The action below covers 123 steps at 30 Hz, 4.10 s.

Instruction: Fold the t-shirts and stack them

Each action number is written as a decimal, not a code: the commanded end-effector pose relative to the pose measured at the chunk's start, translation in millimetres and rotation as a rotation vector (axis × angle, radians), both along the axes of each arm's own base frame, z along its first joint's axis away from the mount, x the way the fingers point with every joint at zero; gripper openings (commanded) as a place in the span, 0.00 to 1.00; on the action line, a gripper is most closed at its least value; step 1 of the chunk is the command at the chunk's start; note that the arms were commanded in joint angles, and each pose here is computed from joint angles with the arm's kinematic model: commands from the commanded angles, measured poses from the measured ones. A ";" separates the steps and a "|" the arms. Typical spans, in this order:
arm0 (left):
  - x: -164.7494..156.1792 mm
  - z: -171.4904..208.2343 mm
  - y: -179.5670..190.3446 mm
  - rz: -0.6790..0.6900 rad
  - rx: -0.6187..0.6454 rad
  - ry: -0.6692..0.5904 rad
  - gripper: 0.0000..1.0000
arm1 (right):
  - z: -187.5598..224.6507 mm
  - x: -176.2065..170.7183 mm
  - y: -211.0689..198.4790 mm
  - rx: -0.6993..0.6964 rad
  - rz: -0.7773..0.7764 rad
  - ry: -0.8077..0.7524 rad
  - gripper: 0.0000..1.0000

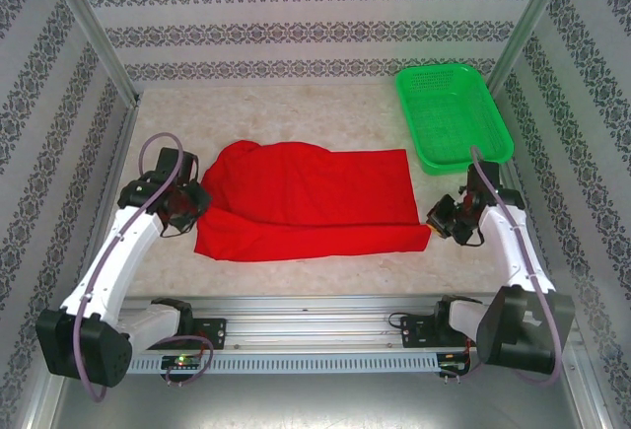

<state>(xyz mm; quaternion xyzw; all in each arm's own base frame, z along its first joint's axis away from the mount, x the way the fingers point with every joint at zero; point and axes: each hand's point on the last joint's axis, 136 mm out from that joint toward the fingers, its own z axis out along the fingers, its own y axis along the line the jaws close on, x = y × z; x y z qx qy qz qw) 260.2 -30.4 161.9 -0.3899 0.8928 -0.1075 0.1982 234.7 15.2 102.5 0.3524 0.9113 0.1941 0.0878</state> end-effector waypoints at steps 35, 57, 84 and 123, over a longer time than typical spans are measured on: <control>52.7 -11.2 26.7 -0.045 0.062 -0.036 0.00 | -31.4 73.5 17.7 -0.047 0.175 0.043 0.00; 100.1 -47.2 20.9 -0.072 0.040 0.018 0.00 | -50.3 100.1 12.8 -0.087 0.183 0.068 0.06; 16.2 -28.5 38.0 0.088 -0.105 0.052 0.83 | 76.4 95.8 93.2 0.007 0.474 -0.363 0.76; -72.5 -127.0 50.5 0.389 -0.161 0.145 0.00 | 101.9 90.0 143.9 0.129 0.591 -0.533 0.91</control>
